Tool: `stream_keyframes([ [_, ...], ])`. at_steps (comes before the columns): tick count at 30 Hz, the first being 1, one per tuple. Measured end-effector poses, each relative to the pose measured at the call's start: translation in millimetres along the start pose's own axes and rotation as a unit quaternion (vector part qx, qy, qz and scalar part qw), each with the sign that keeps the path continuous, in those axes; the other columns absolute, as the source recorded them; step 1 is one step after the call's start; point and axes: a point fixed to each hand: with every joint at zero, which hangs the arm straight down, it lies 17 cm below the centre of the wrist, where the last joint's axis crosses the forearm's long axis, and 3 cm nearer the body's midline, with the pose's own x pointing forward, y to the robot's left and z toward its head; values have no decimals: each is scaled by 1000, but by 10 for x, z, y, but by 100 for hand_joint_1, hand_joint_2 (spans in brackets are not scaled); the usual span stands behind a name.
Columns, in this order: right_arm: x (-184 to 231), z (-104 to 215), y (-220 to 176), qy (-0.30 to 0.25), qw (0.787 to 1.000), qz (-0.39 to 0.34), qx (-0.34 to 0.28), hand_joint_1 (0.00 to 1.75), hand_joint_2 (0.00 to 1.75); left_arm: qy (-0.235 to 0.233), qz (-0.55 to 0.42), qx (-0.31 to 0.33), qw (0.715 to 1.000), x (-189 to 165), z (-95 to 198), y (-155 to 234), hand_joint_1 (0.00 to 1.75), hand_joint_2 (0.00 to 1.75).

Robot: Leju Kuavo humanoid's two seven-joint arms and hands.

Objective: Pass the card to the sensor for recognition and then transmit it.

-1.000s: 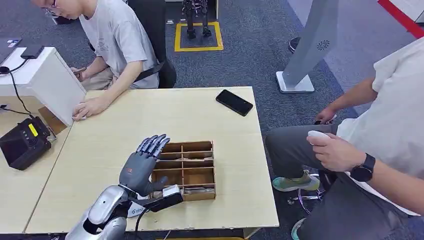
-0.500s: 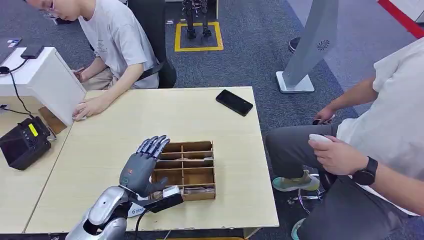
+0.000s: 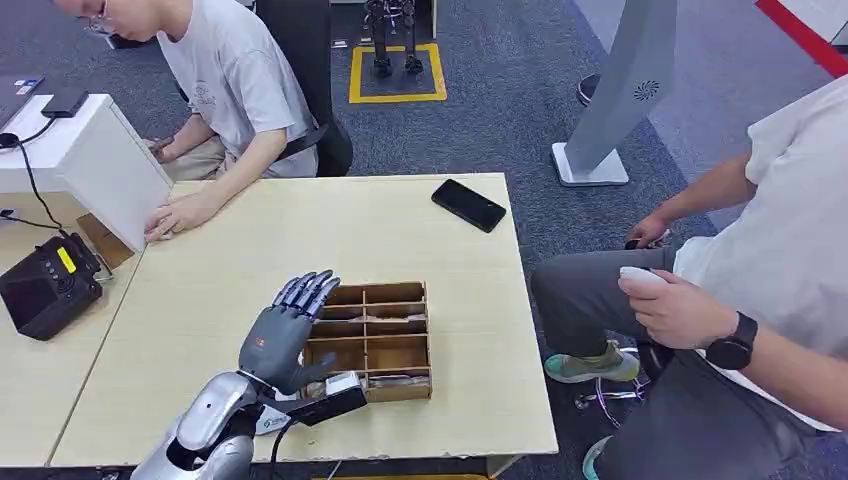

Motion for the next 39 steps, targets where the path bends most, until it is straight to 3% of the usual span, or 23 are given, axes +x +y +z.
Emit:
stream_keyframes([
  [39, 36, -3, -44, -15, 1000, -14, -6, 0, 175, 17, 50, -8, 999, -40, 11, -24, 175, 175],
])
